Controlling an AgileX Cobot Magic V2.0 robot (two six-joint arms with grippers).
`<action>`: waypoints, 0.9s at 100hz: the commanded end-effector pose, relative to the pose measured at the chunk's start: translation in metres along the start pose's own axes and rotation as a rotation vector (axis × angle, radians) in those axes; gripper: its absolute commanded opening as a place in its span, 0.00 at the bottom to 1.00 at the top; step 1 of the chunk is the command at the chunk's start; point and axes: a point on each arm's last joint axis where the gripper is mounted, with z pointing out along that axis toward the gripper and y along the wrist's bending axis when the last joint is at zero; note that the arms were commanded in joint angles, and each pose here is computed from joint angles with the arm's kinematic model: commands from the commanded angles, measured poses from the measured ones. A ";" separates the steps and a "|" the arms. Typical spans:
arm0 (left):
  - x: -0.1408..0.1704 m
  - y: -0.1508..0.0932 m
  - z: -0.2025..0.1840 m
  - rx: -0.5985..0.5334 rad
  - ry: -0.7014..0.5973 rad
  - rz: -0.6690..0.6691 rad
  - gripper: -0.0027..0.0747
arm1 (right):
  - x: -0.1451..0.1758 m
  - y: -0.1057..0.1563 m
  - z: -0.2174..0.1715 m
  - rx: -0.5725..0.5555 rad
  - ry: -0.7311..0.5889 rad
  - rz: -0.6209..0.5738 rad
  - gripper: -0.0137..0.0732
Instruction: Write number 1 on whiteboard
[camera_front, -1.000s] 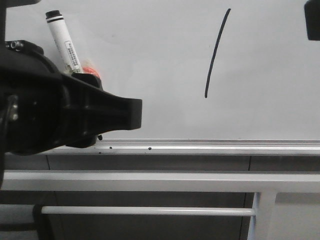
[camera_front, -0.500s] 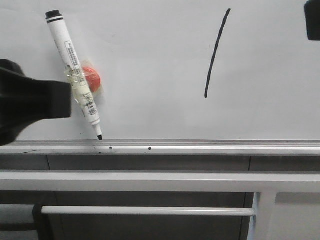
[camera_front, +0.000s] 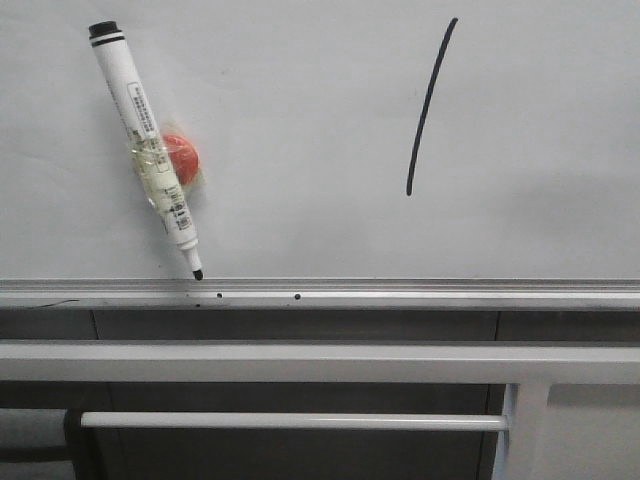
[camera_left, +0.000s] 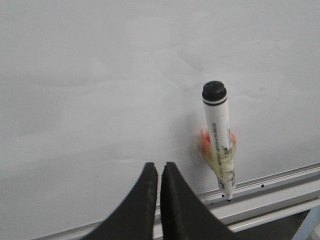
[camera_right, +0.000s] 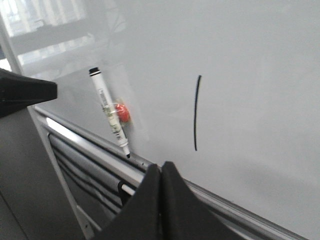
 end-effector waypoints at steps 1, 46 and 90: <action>-0.019 0.011 -0.007 -0.029 -0.110 0.057 0.01 | -0.006 -0.010 -0.005 0.098 -0.133 0.042 0.08; -0.040 0.047 -0.027 0.044 -0.193 0.194 0.01 | 0.042 -0.012 -0.005 0.090 0.070 0.295 0.08; -0.044 0.055 -0.034 0.134 -0.227 0.144 0.01 | 0.043 -0.012 -0.005 0.091 0.071 0.308 0.08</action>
